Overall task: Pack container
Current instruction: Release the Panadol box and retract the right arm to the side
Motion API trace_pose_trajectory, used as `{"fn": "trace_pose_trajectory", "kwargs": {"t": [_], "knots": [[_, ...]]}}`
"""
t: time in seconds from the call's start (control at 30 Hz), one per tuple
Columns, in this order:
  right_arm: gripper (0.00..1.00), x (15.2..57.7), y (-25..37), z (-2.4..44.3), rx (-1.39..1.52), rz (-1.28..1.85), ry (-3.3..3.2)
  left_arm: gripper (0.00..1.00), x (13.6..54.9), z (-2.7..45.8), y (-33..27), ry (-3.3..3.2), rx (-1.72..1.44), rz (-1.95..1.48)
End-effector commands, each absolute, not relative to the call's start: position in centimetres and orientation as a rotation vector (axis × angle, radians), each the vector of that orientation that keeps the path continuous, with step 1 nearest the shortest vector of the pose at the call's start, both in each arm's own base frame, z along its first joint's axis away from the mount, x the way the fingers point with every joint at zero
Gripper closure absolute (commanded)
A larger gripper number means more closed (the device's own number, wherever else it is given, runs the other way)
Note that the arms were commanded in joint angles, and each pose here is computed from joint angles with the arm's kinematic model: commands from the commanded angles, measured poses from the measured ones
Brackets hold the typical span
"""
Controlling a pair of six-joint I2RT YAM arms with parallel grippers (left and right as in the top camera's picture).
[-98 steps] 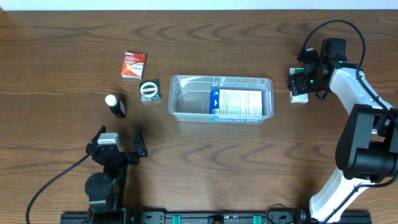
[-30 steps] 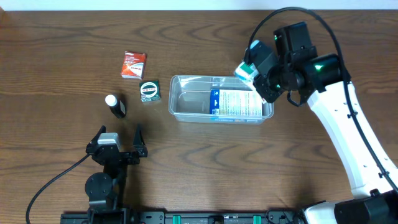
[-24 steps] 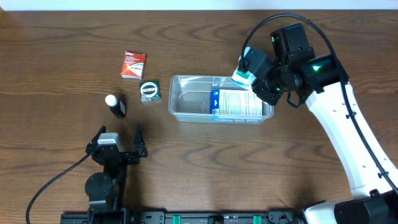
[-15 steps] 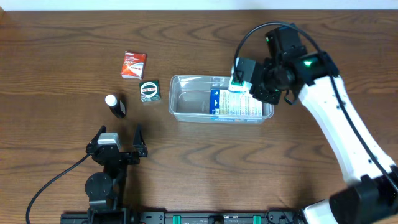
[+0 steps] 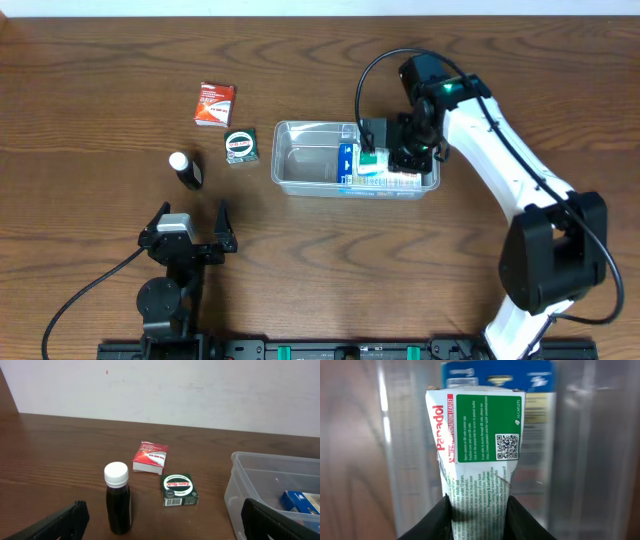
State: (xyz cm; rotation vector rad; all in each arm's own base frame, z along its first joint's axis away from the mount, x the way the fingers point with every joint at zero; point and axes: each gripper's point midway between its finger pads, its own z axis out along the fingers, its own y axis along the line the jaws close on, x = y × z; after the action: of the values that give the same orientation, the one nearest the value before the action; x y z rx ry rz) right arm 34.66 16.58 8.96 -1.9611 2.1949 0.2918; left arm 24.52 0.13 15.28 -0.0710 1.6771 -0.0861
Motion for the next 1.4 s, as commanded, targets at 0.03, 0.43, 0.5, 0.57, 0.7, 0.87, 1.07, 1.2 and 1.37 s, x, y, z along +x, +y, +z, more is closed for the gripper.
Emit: {"fn": "trace_pose_trajectory", "kwargs": {"t": [0.03,0.43,0.5,0.57,0.7,0.87,1.07,1.2,1.37], "knots": [[0.62,33.7,17.5,8.5,-2.01,0.378,2.146,0.02,24.5,13.6,0.1,1.728,-0.07,-0.09],[0.38,34.6,17.8,9.7,-1.978,0.351,2.13,0.02,24.5,13.6,0.1,1.728,-0.07,-0.09],[0.4,35.4,18.1,11.5,-1.917,0.327,2.136,0.02,24.5,13.6,0.1,1.728,-0.07,-0.09],[0.41,36.4,18.3,14.2,-1.846,0.278,2.126,0.02,24.5,13.6,0.1,1.728,-0.07,-0.09],[0.32,39.2,17.8,21.1,-1.603,0.128,2.106,0.02,24.5,13.6,0.1,1.728,-0.07,-0.09],[0.01,43.6,13.1,28.1,-1.06,-0.056,2.169,0.02,24.5,13.6,0.1,1.728,-0.07,-0.09],[0.01,45.9,3.5,29.8,-0.517,-0.133,2.291,0.02,24.5,13.6,0.1,1.728,-0.07,-0.09],[0.01,44.3,-1.5,28.0,-0.406,-0.173,2.42,0.02,24.5,13.6,0.2,1.727,-0.076,-0.083],[0.01,42.5,-5.2,26.9,-0.31,-0.191,2.515,0.02,24.5,13.6,0.2,1.728,-0.076,-0.084]]}}
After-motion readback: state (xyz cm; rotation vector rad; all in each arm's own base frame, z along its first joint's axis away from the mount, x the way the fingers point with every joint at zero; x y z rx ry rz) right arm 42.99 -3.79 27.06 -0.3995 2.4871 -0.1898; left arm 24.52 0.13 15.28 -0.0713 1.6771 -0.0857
